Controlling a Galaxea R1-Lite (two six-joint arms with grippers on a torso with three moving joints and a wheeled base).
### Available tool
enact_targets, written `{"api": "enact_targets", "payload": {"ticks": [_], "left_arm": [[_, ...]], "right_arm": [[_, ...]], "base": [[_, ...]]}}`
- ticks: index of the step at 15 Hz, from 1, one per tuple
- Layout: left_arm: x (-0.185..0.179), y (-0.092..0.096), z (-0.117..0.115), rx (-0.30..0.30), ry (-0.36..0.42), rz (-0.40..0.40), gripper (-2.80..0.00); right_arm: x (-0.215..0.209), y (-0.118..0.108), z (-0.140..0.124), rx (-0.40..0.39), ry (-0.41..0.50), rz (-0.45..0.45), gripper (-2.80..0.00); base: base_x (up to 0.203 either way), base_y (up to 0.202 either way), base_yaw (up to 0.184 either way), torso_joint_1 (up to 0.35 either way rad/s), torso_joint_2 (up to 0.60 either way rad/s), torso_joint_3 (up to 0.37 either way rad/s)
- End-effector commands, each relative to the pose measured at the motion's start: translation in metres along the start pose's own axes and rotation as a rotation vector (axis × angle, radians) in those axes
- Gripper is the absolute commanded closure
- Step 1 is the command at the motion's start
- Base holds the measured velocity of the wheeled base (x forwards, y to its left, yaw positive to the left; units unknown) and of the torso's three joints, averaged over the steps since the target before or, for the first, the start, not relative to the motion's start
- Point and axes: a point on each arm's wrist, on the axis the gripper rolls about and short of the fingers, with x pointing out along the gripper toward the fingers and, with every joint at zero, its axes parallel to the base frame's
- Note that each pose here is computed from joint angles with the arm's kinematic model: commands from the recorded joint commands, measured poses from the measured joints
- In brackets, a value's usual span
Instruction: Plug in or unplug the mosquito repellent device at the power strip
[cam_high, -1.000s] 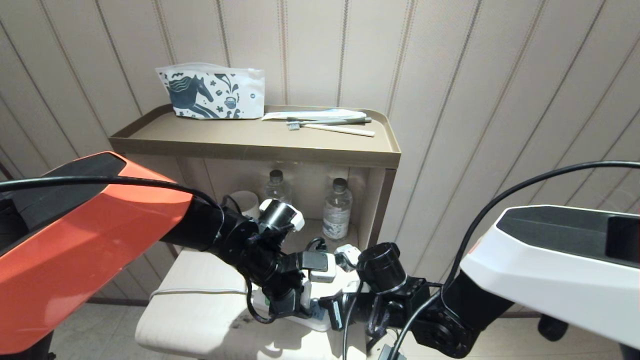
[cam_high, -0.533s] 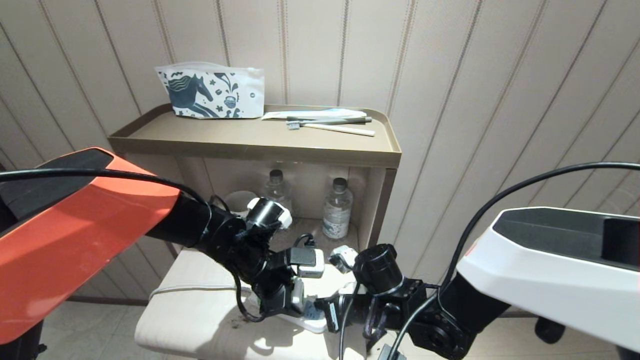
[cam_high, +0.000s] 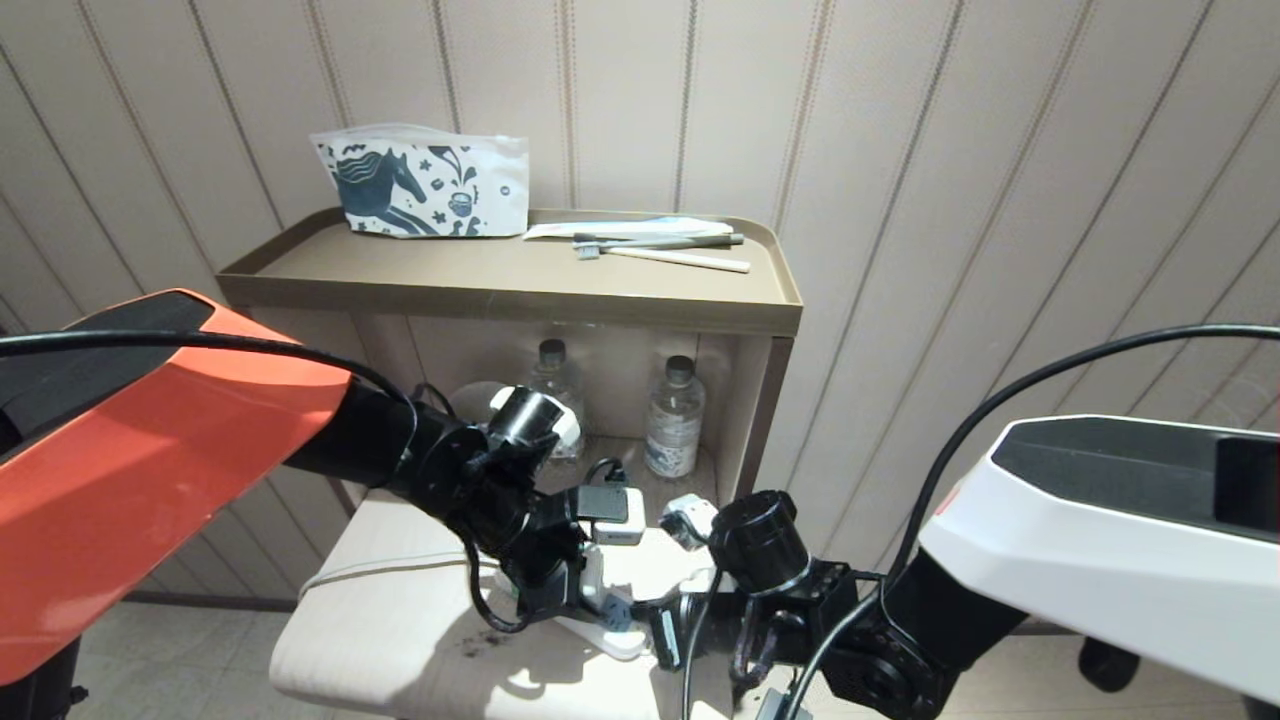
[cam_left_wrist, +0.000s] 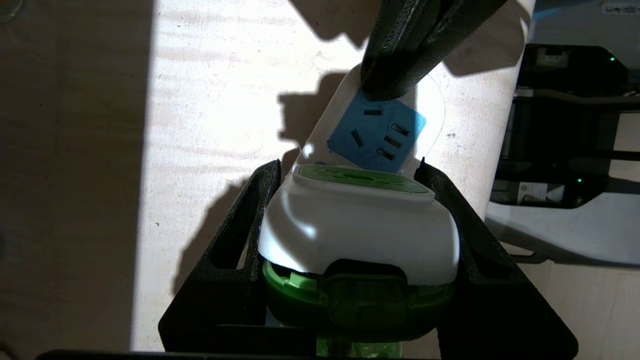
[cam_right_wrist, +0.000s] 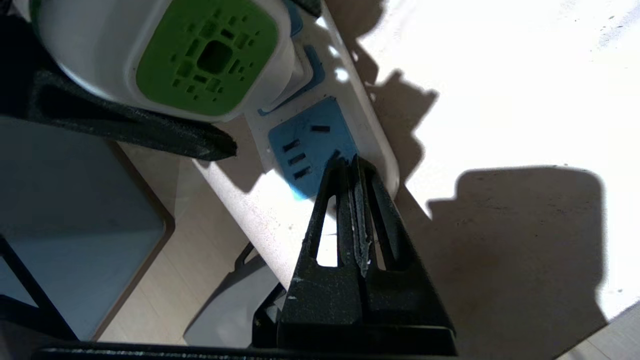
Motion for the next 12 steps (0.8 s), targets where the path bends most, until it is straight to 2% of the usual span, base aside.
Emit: {"api": "enact_targets", "payload": {"ticks": [1, 7, 12], "left_arm": [[0.004, -0.003, -0.003, 0.001, 0.003, -0.017, 0.0], [0.011, -0.004, -0.007, -0.002, -0.004, -0.026, 0.0], [0.008, -0.003, -0.005, 0.007, -0.053, -0.017, 0.0]], "right_arm": [[0.001, 0.003, 0.0, -0.005, -0.002, 0.009, 0.0], [0.003, 0.011, 0.001, -0.027, -0.039, 0.038, 0.0], [0.008, 0.013, 0.001, -0.027, -0.037, 0.044, 0.0]], "base": [[0.0, 0.0, 0.0, 0.0, 0.0, 0.0], [0.0, 0.0, 0.0, 0.0, 0.0, 0.0], [0.0, 0.0, 0.0, 0.0, 0.0, 0.0]]}}
